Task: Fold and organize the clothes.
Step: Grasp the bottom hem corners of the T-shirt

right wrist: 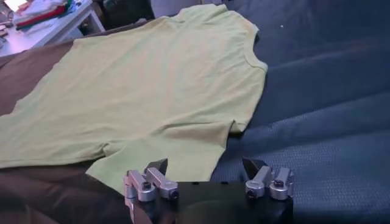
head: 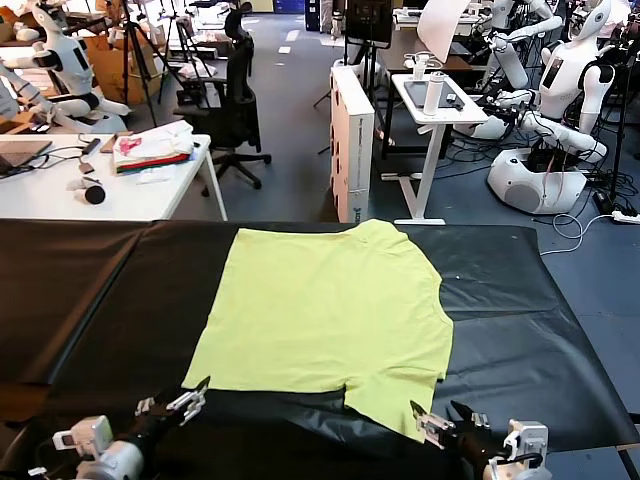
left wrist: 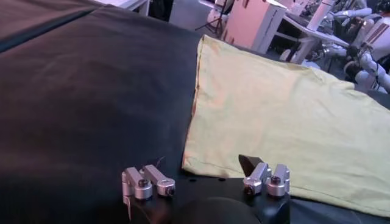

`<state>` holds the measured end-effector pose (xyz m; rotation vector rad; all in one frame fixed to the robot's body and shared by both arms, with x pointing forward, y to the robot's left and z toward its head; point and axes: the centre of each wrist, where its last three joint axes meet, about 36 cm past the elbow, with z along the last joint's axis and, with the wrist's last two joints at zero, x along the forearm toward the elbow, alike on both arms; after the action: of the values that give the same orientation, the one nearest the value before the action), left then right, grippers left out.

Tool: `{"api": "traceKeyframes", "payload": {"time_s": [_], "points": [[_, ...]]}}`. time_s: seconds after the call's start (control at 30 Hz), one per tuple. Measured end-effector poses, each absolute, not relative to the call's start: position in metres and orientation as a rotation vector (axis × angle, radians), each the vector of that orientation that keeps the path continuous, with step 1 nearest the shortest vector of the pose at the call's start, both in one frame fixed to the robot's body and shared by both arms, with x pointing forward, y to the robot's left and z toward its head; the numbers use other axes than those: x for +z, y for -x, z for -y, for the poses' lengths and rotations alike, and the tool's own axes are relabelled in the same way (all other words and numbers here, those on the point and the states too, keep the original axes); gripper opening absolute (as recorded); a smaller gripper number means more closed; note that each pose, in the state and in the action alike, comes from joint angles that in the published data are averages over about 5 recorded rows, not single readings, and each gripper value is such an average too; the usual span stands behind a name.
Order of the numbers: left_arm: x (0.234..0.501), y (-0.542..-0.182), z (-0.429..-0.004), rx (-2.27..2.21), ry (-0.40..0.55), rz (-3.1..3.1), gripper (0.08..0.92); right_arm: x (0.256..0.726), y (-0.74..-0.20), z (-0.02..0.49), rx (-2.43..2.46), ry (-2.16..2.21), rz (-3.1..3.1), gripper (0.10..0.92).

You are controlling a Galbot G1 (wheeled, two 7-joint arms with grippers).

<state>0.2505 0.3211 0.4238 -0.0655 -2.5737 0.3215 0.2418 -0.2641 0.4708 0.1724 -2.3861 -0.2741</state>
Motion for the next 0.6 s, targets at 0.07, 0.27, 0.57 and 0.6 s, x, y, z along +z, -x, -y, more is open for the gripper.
{"api": "traceKeyframes", "payload": {"time_s": [0.07, 0.27, 0.57, 0.6], "points": [[0.423, -0.251, -0.321, 0.311, 0.067, 2.579, 0.907, 0.47, -0.242, 0.264, -0.275, -0.173, 2.385, 0.907], [0.421, -0.25, -0.319, 0.287, 0.068, 2.595, 0.907, 0.463, -0.244, 0.26, -0.27, -0.176, 2.378, 0.907], [0.416, -0.249, -0.317, 0.287, 0.064, 2.587, 0.907, 0.454, -0.245, 0.255, -0.276, -0.185, 2.37, 0.669], [0.416, -0.249, -0.317, 0.286, 0.063, 2.586, 0.907, 0.454, -0.245, 0.254, -0.276, -0.185, 2.369, 0.648]]}}
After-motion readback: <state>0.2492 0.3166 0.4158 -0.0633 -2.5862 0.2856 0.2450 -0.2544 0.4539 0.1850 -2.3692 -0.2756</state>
